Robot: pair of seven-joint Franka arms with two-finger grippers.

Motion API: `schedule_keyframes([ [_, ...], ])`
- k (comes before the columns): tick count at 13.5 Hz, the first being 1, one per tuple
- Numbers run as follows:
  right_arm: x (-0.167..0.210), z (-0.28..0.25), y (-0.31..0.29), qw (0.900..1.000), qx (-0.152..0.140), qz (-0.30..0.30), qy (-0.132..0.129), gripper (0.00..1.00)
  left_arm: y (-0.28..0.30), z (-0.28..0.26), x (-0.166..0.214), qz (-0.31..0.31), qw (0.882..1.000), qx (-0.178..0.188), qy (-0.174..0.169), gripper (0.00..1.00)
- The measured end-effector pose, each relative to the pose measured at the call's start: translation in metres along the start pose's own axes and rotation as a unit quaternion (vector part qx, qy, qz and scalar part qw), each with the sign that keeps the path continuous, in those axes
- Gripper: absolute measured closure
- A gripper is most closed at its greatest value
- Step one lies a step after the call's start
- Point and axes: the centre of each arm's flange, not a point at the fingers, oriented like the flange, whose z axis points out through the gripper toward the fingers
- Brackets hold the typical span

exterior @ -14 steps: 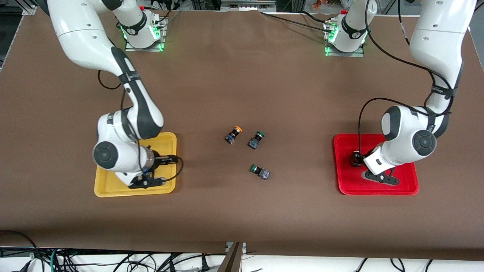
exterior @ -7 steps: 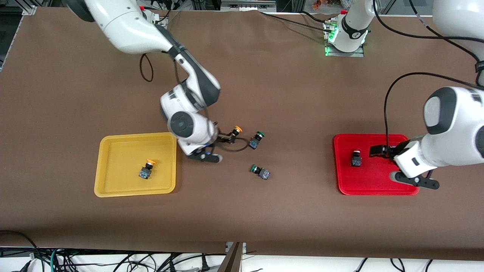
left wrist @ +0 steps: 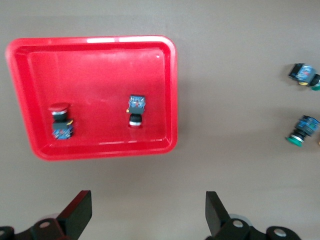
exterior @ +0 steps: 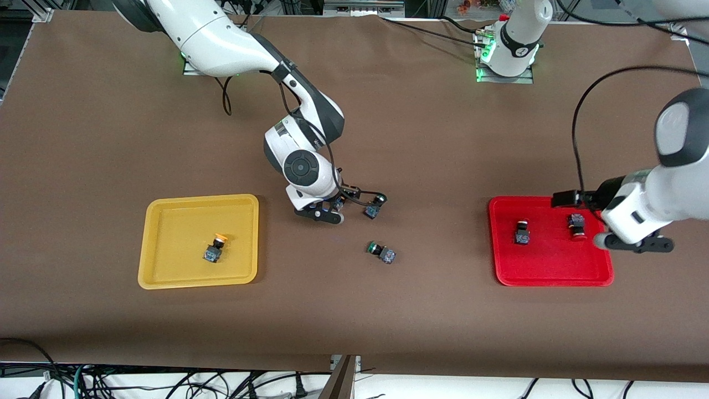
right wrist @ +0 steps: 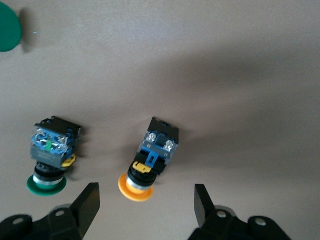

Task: Place red and yellow buttons in trays
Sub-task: 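Grasp the second yellow button with the right gripper while the left gripper retracts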

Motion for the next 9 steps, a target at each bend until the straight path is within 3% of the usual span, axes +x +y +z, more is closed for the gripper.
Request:
schedule_keyframes([
  [4,-0.001,0.013,0.002,1.000,0.007,-0.002,0.012,0.16,0.008,-0.078,-0.059,0.000,0.999,0.010,0.041,0.00],
  [8,0.003,0.025,0.006,1.000,0.011,-0.003,0.024,0.20,0.007,-0.065,-0.092,-0.036,0.999,0.022,0.003,0.00],
  [9,0.004,0.030,0.006,1.000,0.011,-0.004,0.026,0.27,0.009,-0.056,-0.097,-0.049,0.998,0.024,-0.007,0.00],
])
